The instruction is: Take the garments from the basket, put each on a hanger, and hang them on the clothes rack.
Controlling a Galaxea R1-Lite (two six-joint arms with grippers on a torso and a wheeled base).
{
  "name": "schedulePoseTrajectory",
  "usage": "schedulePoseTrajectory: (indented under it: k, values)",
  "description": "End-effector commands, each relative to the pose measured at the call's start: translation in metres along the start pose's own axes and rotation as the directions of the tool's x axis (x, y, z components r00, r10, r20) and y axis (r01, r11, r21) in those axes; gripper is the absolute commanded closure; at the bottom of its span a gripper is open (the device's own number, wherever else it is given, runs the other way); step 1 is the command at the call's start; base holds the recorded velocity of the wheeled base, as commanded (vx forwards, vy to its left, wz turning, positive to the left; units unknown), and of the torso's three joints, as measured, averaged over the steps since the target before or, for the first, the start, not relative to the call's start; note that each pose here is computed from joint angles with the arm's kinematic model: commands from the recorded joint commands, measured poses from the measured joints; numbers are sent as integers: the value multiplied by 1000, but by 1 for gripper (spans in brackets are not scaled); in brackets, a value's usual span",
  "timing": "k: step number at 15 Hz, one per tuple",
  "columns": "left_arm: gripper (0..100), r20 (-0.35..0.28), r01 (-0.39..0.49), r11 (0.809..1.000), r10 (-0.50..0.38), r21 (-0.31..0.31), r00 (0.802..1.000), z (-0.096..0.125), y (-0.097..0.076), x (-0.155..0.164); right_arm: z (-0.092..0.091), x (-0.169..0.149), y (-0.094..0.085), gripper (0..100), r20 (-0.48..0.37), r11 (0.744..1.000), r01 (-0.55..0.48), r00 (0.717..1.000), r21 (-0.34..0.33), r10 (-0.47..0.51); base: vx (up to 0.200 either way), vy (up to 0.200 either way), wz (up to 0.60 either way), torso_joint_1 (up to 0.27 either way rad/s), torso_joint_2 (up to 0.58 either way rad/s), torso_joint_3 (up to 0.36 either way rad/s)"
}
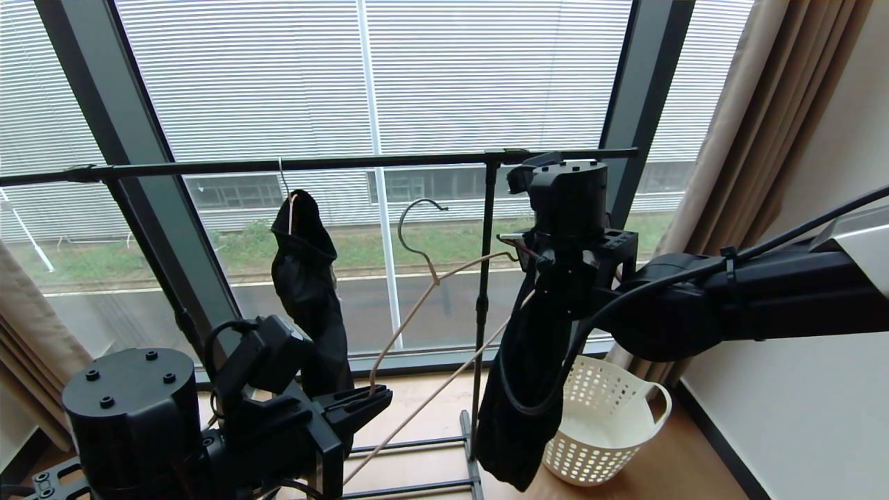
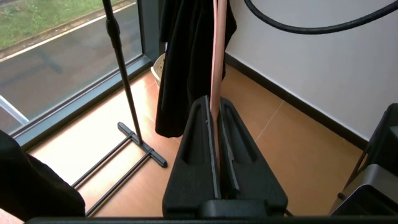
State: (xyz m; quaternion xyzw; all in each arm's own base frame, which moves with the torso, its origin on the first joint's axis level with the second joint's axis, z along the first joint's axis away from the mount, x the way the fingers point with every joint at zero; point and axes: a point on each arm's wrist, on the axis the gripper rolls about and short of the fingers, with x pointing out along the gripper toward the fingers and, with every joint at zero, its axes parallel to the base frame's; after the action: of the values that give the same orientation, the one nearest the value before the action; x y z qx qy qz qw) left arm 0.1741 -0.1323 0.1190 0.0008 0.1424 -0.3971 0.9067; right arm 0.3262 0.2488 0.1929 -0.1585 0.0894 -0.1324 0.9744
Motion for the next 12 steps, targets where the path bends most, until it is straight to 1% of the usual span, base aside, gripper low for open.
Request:
schedulePoseTrajectory:
  k: [1, 5, 7, 10, 12]
  values:
    - [100, 4, -2, 1000, 2, -8, 1000, 1, 0, 1, -2, -6, 3, 100, 1, 1000, -16, 1000, -10, 16, 0, 0, 0, 0, 0, 0]
    - [100, 5, -5, 1000, 5, -10, 1000, 1, 1, 1, -2, -29, 6, 100, 12, 998, -65, 998, -27, 65, 0, 0, 0, 0, 0, 0]
    - [100, 4, -3, 1000, 3, -9, 1000, 1, 1, 1, 0, -44, 11, 100, 25, 994, -101, 994, -32, 102, 0, 0, 0, 0, 0, 0]
    - [100, -5, -4, 1000, 4, -8, 1000, -1, 1, 1, -2, -57, 19, 100, 45, 991, -136, 990, -19, 137, 0, 0, 0, 0, 0, 0]
    - [100, -7, -4, 1000, 4, -8, 1000, -1, 1, 1, -2, -68, 24, 100, 55, 986, -163, 985, -23, 164, 0, 0, 0, 0, 0, 0]
